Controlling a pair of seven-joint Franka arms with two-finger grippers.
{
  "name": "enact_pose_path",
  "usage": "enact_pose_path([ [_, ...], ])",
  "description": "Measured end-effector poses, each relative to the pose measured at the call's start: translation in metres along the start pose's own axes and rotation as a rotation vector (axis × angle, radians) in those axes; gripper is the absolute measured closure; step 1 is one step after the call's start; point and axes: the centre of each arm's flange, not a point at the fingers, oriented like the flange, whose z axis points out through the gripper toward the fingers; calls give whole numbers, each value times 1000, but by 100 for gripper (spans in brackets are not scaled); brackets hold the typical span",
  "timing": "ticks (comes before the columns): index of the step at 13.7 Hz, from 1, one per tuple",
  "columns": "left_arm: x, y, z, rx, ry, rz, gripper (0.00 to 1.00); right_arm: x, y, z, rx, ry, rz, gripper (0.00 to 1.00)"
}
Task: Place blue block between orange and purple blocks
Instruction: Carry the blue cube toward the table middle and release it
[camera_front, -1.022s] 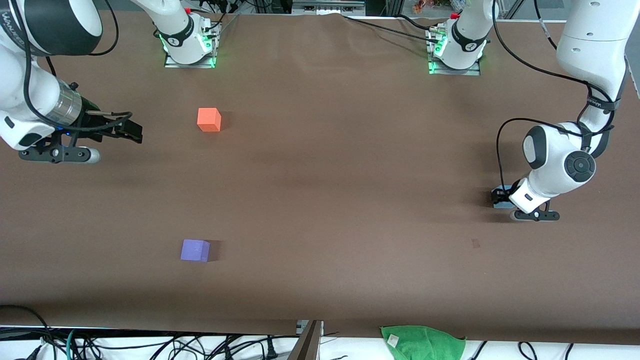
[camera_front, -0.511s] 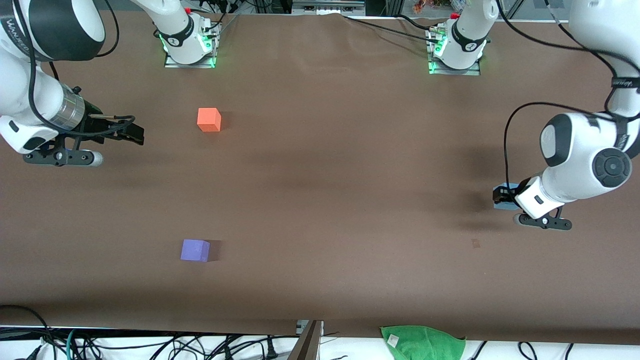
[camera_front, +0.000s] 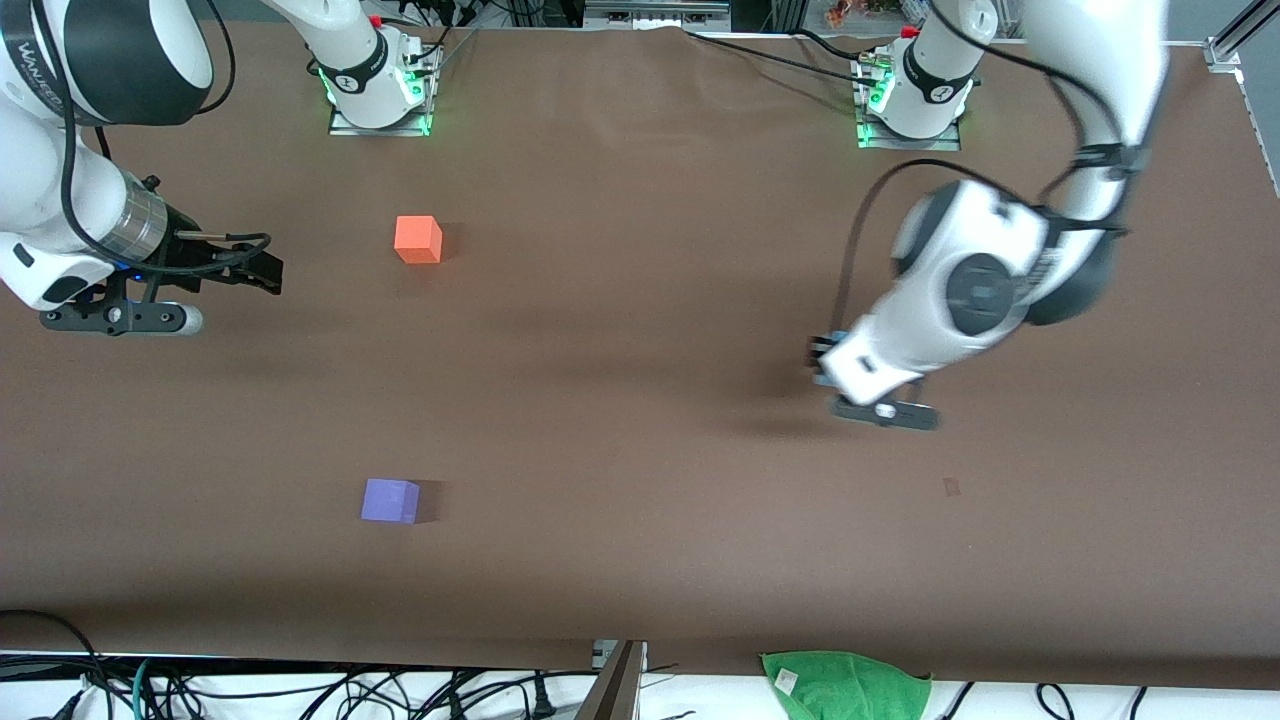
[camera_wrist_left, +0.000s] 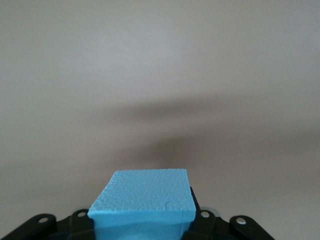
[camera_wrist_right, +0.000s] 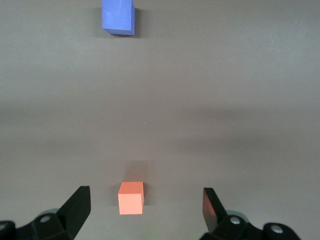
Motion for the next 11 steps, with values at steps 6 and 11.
enact_pose_path([
  [6, -17, 169, 98, -91, 94, -71, 41, 10, -1, 18, -5, -19, -4, 0],
  [11, -35, 212, 169, -50, 155, -86, 41, 11, -4, 18, -4, -14, -12, 0],
])
